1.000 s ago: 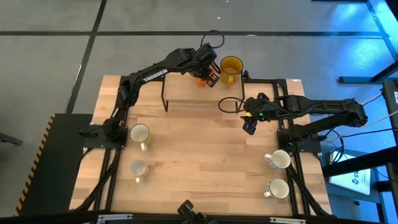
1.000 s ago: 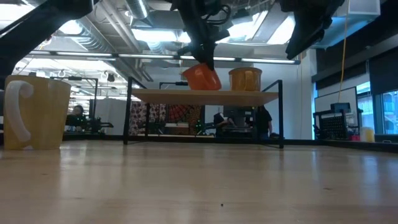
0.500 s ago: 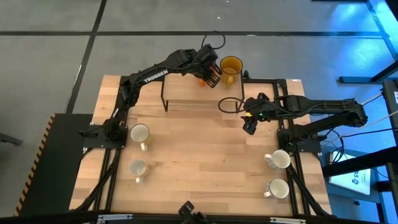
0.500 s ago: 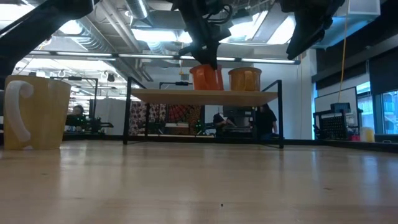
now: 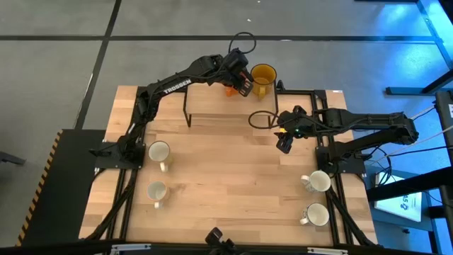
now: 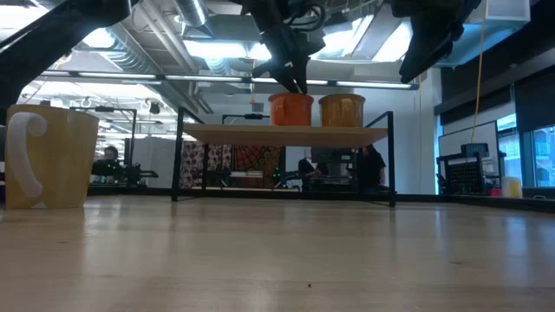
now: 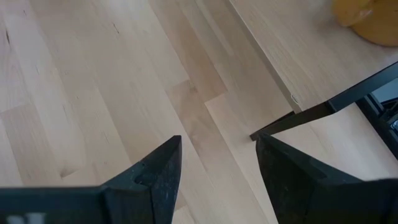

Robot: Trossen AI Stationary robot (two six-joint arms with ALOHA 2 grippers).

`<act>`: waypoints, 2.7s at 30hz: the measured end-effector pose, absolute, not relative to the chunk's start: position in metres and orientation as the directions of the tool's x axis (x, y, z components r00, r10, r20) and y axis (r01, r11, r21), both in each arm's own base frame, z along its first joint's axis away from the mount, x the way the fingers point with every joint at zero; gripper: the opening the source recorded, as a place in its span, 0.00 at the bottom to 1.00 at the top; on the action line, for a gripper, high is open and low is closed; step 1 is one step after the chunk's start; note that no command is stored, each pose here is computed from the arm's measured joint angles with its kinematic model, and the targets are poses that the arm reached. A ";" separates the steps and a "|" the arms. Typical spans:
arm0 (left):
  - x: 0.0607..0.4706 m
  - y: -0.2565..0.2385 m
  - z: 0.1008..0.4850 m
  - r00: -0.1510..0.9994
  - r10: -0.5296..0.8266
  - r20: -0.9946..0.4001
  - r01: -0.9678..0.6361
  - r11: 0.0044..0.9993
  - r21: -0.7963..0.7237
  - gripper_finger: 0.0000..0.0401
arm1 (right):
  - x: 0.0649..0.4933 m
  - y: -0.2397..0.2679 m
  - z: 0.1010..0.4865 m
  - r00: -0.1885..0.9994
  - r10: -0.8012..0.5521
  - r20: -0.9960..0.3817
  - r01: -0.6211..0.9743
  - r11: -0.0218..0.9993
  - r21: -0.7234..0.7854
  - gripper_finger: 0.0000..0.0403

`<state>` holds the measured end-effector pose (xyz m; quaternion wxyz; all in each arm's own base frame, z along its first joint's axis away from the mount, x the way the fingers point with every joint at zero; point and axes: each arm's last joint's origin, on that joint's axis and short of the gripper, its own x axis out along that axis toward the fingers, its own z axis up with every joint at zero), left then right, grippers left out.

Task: Place coffee mugs
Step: Put the orange mug on the shelf, then put the light yellow mug on the shelf

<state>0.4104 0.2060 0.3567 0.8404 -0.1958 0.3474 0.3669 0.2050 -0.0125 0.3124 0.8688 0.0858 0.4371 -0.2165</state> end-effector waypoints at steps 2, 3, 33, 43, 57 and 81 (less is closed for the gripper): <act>0.410 0.206 0.357 0.493 0.475 -0.729 -0.750 0.657 -0.079 0.27 | 0.205 -0.013 0.312 0.524 -0.301 -0.797 0.452 0.891 -0.040 0.48; 0.411 0.206 0.357 0.497 0.470 -0.730 -0.747 0.660 -0.083 0.28 | 0.205 -0.012 0.312 0.524 -0.301 -0.797 0.452 0.891 -0.039 0.48; 0.352 0.168 0.361 0.275 0.527 -0.804 -0.717 0.670 0.194 0.33 | 0.205 -0.012 0.312 0.524 -0.302 -0.796 0.463 0.886 -0.030 0.48; 0.309 0.159 0.336 0.480 0.604 -0.636 -0.810 0.584 -0.058 0.30 | 0.207 -0.013 0.314 0.543 -0.306 -0.782 0.466 0.884 -0.022 0.48; 0.332 0.160 0.285 0.544 0.575 -0.612 -0.787 0.601 -0.135 0.30 | 0.210 -0.013 0.316 0.575 -0.313 -0.756 0.469 0.883 -0.009 0.48; 0.258 0.083 0.365 0.749 0.210 -0.628 -0.479 0.827 -0.295 0.35 | 0.212 -0.012 0.317 0.594 -0.285 -0.753 0.448 0.894 0.016 0.48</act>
